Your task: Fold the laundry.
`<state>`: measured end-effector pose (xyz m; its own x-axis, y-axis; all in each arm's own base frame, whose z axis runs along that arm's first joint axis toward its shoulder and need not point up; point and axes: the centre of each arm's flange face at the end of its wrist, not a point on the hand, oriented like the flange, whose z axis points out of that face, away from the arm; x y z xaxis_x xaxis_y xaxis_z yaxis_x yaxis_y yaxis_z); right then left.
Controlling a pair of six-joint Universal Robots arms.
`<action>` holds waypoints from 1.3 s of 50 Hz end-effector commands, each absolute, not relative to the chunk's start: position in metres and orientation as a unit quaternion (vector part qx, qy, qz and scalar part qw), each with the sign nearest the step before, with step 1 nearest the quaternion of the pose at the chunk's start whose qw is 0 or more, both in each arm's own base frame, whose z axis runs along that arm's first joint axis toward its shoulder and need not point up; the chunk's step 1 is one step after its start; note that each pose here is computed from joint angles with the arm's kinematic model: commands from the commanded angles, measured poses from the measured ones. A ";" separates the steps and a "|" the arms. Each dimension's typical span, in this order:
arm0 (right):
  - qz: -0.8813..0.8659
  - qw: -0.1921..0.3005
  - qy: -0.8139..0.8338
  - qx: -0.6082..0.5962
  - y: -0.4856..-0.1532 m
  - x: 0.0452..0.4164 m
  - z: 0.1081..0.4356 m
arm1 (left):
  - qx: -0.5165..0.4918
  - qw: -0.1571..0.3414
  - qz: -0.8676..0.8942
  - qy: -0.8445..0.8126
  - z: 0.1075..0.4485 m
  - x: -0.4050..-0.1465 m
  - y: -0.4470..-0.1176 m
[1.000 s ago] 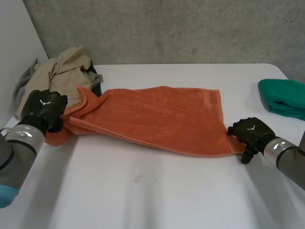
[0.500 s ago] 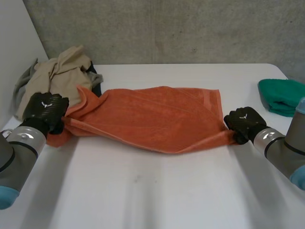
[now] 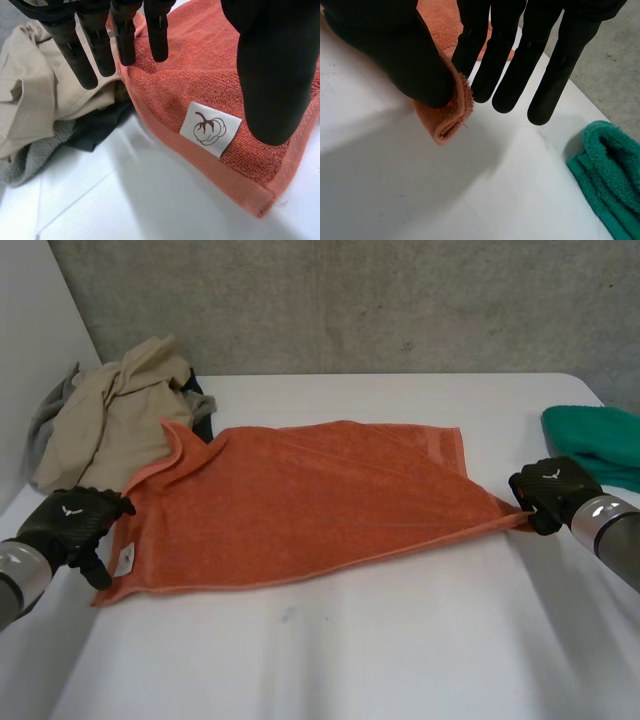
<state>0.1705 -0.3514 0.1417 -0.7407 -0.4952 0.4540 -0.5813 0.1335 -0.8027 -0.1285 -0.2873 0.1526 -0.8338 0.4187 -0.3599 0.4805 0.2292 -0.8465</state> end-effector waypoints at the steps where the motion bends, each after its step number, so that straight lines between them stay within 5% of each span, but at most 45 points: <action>1: 0.551 0.037 -0.751 0.362 -0.350 0.173 0.139 | 0.270 -0.026 -0.532 0.803 0.149 -0.123 -0.283; 22: 0.549 0.038 -0.754 0.359 -0.351 0.170 0.137 | 0.295 -0.053 -0.503 0.811 0.127 -0.141 -0.274; 40: 0.557 0.045 -0.746 0.361 -0.340 0.170 0.162 | 0.294 0.003 -0.569 0.768 0.145 -0.143 -0.280; 48: 0.472 0.117 -0.768 0.416 -0.311 0.130 0.206 | 0.318 0.018 -0.566 0.760 0.176 -0.145 -0.251; 54: 0.354 0.123 -0.780 0.501 -0.274 0.106 0.218 | 0.375 0.029 -0.505 0.777 0.187 -0.147 -0.221; 59: 0.344 0.111 -0.769 0.528 -0.271 0.111 0.211 | 0.411 0.024 -0.467 0.783 0.184 -0.150 -0.211; 65: 0.365 0.098 -0.769 0.516 -0.289 0.125 0.191 | 0.440 0.036 -0.483 0.756 0.168 -0.163 -0.236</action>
